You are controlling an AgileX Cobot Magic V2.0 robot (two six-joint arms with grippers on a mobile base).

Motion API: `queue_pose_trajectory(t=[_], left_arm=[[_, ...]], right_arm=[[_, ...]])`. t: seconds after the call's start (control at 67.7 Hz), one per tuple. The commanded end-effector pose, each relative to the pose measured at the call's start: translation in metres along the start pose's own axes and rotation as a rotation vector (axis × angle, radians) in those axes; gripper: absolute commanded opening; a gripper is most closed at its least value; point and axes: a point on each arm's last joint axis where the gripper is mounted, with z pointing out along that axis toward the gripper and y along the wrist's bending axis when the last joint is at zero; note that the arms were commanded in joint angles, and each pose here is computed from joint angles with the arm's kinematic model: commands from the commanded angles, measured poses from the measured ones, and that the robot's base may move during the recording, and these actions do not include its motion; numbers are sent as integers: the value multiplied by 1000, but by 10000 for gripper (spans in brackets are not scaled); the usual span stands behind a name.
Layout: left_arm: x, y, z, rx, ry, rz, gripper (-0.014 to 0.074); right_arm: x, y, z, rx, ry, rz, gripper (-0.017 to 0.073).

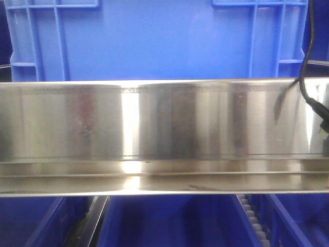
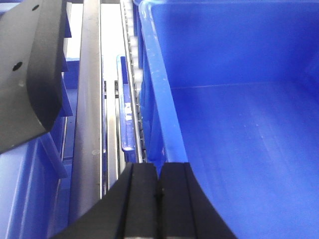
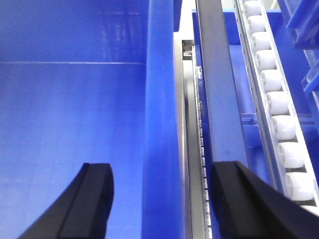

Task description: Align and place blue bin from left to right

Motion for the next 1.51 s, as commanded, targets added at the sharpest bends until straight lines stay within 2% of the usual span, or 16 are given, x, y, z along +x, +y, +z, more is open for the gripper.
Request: queue_pose_trajectory(t=[0.0,0.458,0.546,0.664,0.723,0.827,1.033,1.255,1.491], left_arm=[[-2,-3,-3,15,-12,-9,-111],[0,-6,-3,36,8,-24,-101],[0,-9,-3,44,1,-20,-35],[-3,-19,-5,75,-38,-6,141],[-5,-25,-5,86,-71,-14,210],[-9,-28,0,39,-103,-64,214],[-18,-31,24,-20,-64,-46,218],[-21,-34,52,-59,-7,-37,319],[-10,-36,76,-74,62,-37,319]], right_arm=[[-4,-3,-5,2,-28,1,316],[-4,-2,-4,1,-35,0,316],[-4,-2,-4,1,-35,0,316],[-4,-2,-4,1,-35,0,316],[-4,-2,-4,1,-35,0,316],[-4,-2,-4,1,-35,0,316],[-4,-2,-4,1,-35,0,316],[-4,-2,-4,1,-33,0,316],[-5,-2,-4,2,-37,-1,316]])
